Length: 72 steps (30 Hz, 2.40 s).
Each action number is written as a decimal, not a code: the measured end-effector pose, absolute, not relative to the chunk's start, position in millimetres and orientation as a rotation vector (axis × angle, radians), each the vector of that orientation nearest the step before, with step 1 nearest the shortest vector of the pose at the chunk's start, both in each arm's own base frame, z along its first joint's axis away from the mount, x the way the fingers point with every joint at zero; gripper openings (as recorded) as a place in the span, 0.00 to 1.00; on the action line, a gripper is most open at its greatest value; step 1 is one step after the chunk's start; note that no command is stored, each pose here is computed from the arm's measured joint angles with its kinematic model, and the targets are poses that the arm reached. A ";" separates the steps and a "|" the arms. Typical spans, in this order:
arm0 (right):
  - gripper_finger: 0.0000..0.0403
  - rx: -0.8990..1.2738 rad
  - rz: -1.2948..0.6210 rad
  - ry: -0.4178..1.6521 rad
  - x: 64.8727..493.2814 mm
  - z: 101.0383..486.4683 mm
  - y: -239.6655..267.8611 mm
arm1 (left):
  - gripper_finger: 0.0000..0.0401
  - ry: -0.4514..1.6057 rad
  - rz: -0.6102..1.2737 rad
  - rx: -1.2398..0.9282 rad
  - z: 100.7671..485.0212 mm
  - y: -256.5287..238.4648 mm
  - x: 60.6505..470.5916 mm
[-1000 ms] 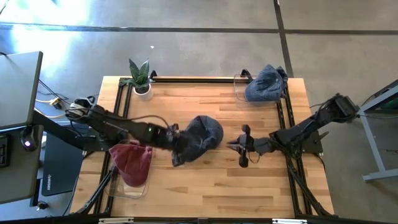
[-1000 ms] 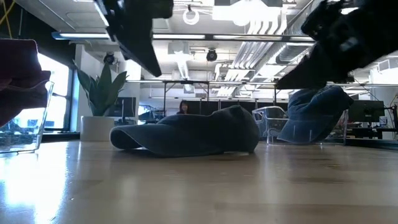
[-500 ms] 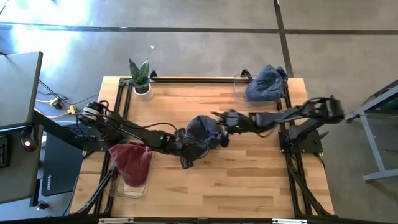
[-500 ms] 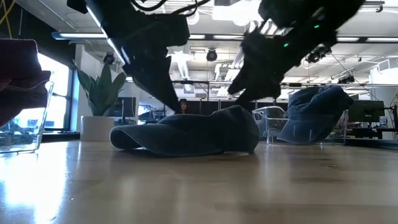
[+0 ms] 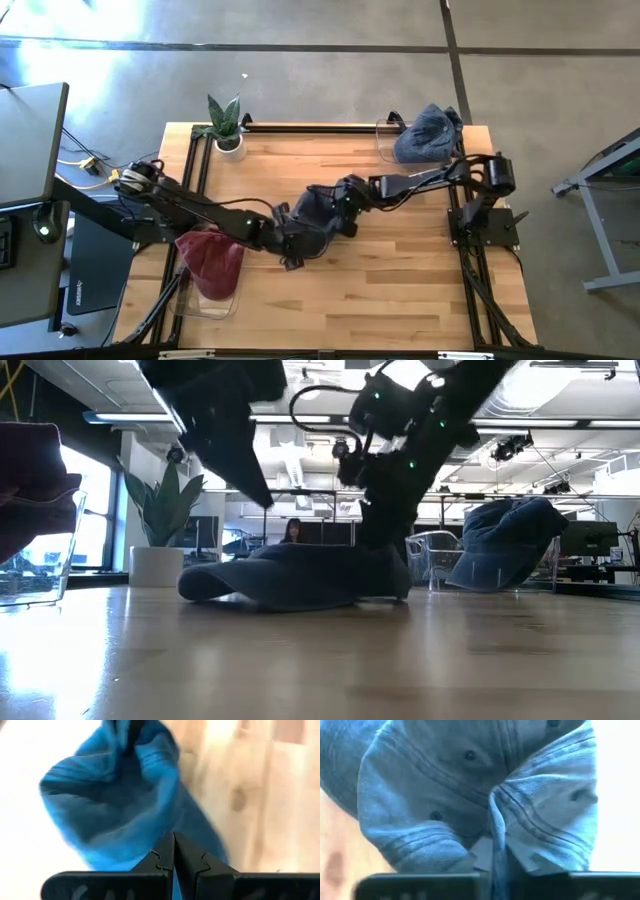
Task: Pick & Place hat
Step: Put the dark blue cap into the top transparent bin
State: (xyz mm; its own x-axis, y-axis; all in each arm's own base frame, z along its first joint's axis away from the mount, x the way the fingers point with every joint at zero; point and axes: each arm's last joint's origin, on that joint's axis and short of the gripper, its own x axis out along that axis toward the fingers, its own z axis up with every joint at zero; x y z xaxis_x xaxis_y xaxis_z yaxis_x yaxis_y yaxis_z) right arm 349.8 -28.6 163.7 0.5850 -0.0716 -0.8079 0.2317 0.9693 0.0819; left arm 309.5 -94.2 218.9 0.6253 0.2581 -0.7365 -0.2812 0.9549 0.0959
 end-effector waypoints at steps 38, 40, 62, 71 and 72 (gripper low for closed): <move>0.52 0.062 0.538 0.751 291.7 194.2 134.9 | 0.00 0.568 0.274 0.254 272.9 -161.4 265.2; 0.58 0.062 0.554 0.743 296.6 206.1 137.9 | 0.00 0.567 0.273 0.252 273.1 -161.4 265.3; 0.14 -0.169 -0.333 0.818 345.6 133.7 54.4 | 0.00 0.638 0.175 0.231 250.1 -151.4 297.0; 0.14 -0.119 -0.197 0.714 326.2 193.7 68.1 | 0.00 0.608 0.141 0.212 245.6 -155.0 306.6; 0.16 -0.091 -0.171 0.710 321.2 201.8 70.1 | 0.00 0.604 0.138 0.209 244.2 -155.9 308.0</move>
